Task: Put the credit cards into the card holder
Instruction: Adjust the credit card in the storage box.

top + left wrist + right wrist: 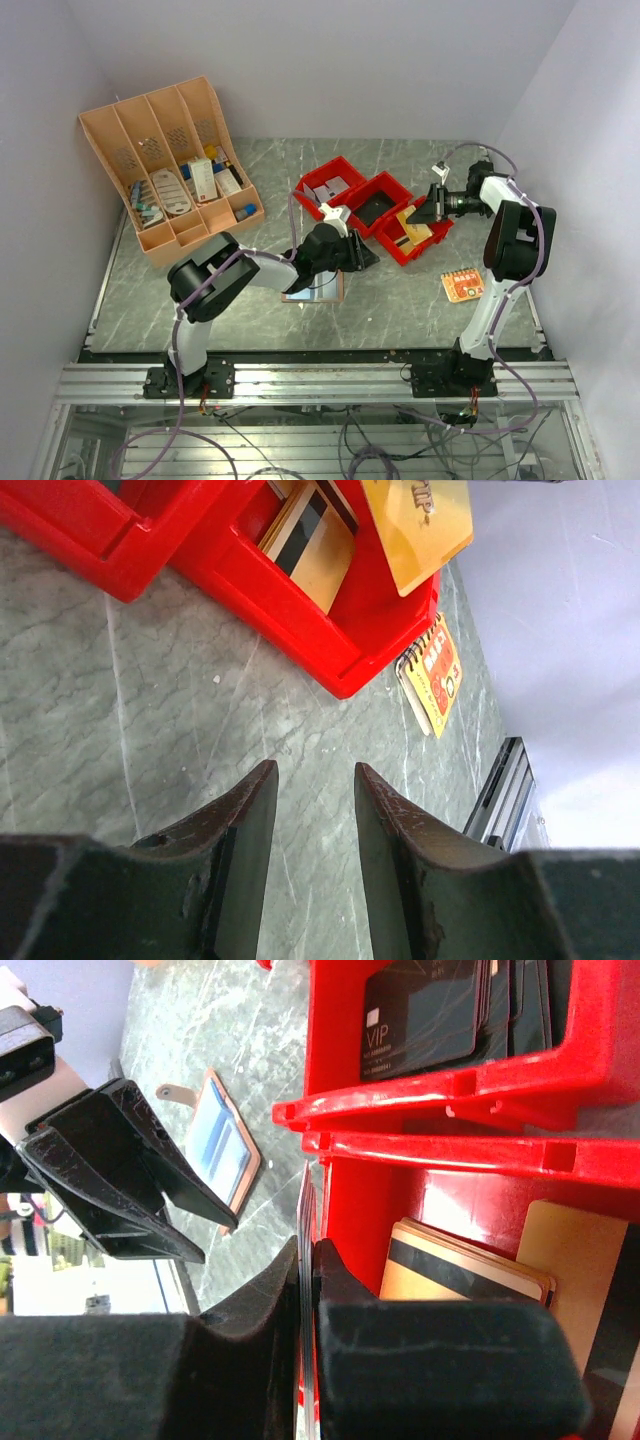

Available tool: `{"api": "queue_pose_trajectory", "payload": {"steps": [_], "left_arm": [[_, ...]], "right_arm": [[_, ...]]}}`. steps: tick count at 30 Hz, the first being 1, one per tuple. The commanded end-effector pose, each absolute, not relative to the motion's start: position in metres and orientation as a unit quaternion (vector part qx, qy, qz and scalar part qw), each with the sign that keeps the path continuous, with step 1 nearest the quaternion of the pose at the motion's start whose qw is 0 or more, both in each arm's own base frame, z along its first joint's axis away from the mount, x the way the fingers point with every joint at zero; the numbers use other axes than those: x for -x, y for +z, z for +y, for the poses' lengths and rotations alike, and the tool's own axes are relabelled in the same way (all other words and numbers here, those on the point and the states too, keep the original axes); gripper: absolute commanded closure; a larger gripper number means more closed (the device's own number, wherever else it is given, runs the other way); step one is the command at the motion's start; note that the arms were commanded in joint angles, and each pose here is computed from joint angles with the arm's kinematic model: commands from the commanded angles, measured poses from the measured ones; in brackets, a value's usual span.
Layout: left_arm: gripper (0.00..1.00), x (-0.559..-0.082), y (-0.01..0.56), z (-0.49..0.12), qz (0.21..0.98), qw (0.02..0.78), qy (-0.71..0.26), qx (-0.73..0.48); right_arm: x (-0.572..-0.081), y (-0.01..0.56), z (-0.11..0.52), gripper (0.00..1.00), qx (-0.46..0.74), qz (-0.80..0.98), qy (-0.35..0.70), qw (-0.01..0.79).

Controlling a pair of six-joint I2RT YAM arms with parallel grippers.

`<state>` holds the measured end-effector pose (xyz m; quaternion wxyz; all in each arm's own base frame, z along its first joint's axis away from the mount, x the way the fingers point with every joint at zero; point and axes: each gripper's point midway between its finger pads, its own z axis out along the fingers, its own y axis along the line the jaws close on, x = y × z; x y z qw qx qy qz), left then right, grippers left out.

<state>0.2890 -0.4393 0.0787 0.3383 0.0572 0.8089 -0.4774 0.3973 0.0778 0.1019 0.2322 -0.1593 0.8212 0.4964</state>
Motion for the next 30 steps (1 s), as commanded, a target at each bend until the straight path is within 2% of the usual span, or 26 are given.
{"api": "queue_pose_trajectory", "payload": {"steps": [1, 25, 30], "left_arm": [[0.52, -0.297, 0.094, -0.435, 0.791, 0.370, -0.485, -0.049], [0.52, -0.296, 0.089, -0.433, 0.792, 0.367, -0.486, -0.045], [0.52, -0.298, 0.090, -0.432, 0.792, 0.368, -0.486, -0.045]], "right_arm": [[-0.396, 0.096, 0.077, 0.95, 0.131, 0.819, 0.513, 0.222], [-0.401, 0.080, 0.072, 0.86, 0.115, 0.836, 0.492, 0.216], [-0.400, 0.079, 0.071, 0.89, 0.117, 0.840, 0.484, 0.217]]}}
